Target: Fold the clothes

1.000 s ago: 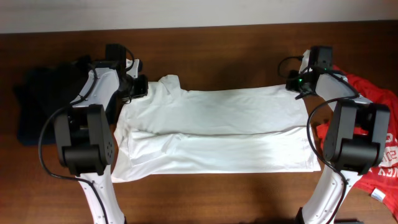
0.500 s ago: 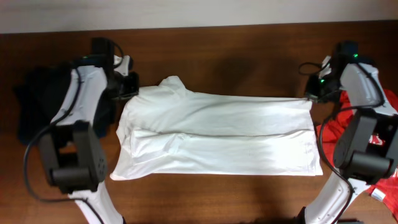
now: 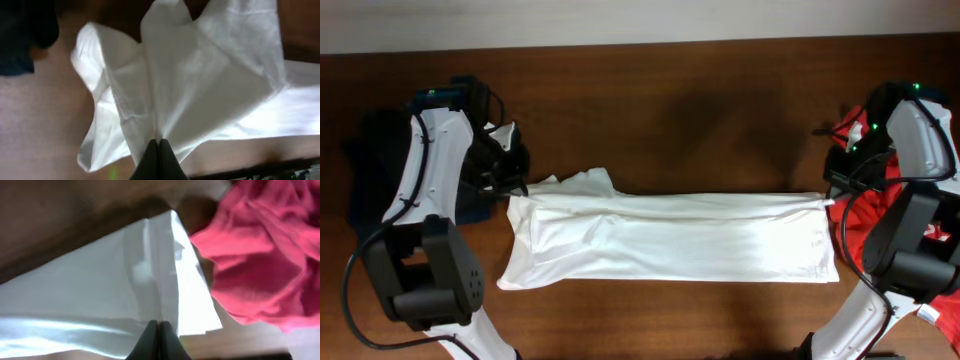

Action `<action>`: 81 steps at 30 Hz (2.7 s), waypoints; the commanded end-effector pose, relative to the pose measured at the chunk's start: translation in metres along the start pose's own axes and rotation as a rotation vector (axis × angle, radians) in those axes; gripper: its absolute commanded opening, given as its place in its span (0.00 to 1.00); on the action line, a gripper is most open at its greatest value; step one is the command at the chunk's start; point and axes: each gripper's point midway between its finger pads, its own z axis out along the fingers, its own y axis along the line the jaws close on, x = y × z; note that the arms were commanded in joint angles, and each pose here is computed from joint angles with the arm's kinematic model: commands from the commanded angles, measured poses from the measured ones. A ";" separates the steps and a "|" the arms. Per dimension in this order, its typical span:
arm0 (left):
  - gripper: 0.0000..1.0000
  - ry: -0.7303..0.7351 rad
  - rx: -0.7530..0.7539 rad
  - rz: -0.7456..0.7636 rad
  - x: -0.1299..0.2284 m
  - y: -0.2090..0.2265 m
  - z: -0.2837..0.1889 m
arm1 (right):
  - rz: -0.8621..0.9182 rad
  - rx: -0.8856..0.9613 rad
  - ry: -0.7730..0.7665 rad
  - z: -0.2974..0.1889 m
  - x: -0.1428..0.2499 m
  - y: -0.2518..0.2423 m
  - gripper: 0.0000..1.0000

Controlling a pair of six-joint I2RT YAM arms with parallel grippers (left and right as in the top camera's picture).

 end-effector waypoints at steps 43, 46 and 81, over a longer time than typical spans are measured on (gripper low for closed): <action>0.29 0.195 -0.141 -0.101 0.061 0.055 0.084 | 0.027 0.126 0.184 0.059 0.050 -0.032 0.24; 0.29 0.195 -0.141 -0.101 0.061 0.055 0.084 | 0.027 0.126 0.183 0.059 0.050 -0.032 0.25; 0.46 -0.154 -0.112 0.040 0.061 0.008 0.004 | 0.027 0.122 0.180 0.059 0.049 -0.031 0.39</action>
